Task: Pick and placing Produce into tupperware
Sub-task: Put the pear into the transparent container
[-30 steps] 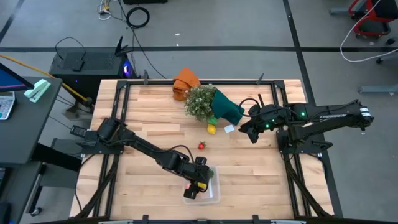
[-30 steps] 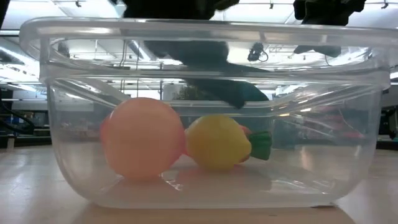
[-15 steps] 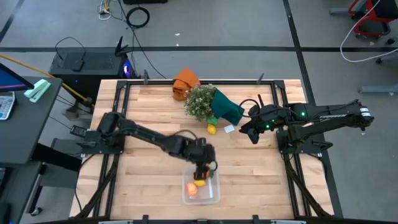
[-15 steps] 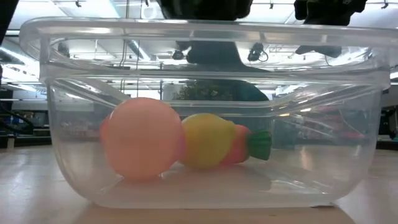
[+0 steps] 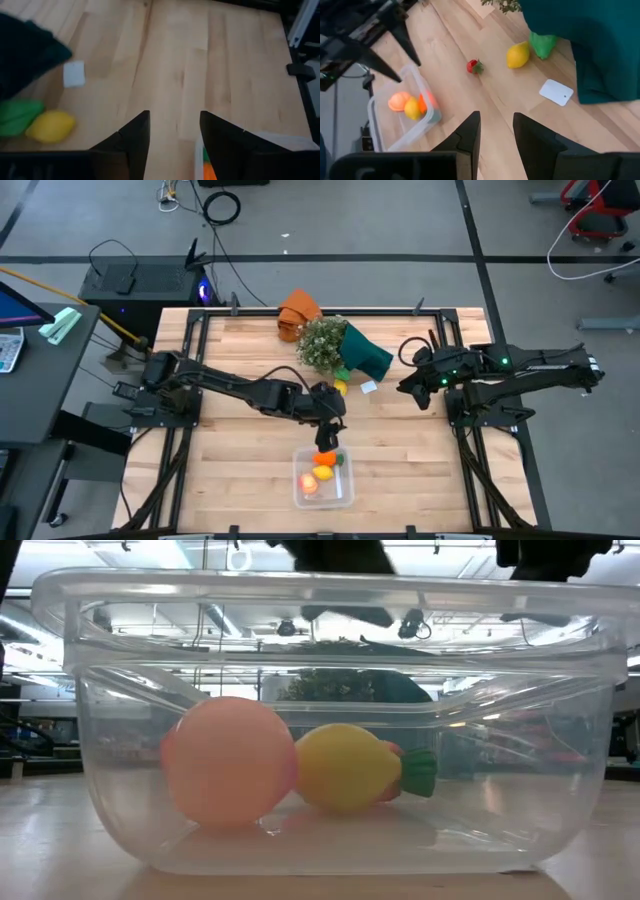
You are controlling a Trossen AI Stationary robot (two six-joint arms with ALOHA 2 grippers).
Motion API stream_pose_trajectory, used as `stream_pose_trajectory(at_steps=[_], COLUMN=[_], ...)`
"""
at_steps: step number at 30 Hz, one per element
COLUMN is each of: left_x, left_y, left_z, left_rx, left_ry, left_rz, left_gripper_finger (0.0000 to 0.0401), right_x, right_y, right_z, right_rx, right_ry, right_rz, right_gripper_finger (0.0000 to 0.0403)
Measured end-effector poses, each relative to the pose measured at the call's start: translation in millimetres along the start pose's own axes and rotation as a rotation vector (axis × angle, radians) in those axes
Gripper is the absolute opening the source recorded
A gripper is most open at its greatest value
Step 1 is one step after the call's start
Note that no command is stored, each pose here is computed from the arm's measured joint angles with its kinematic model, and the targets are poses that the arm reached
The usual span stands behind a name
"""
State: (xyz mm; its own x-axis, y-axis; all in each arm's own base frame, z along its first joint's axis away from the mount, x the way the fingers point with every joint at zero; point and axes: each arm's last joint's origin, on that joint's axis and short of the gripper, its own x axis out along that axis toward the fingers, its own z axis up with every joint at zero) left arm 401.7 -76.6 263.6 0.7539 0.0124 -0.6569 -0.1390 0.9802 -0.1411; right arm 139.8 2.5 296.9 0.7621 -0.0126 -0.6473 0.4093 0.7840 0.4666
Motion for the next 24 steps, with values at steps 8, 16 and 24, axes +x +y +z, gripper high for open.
stream_pose_trajectory(at_steps=[8,16,24], left_x=[-17,-47,-77], left_y=[16,31,43], left_z=[-27,-51,-72], left_rx=[-0.096,-0.186,-0.236], left_ry=[0.011,-0.057,-0.112], left_rz=[0.072,0.152,0.183], left_gripper_finger=[0.0173,0.0165,0.0154], right_x=[-20,-13,29], right_y=[-6,-4,1], right_z=[-6,-23,-60], right_rx=[0.055,0.107,0.198], right_ry=[-0.062,-0.061,-0.14], right_rz=[0.0,-0.021,0.054], right_gripper_finger=[0.0085,0.0085,0.0085])
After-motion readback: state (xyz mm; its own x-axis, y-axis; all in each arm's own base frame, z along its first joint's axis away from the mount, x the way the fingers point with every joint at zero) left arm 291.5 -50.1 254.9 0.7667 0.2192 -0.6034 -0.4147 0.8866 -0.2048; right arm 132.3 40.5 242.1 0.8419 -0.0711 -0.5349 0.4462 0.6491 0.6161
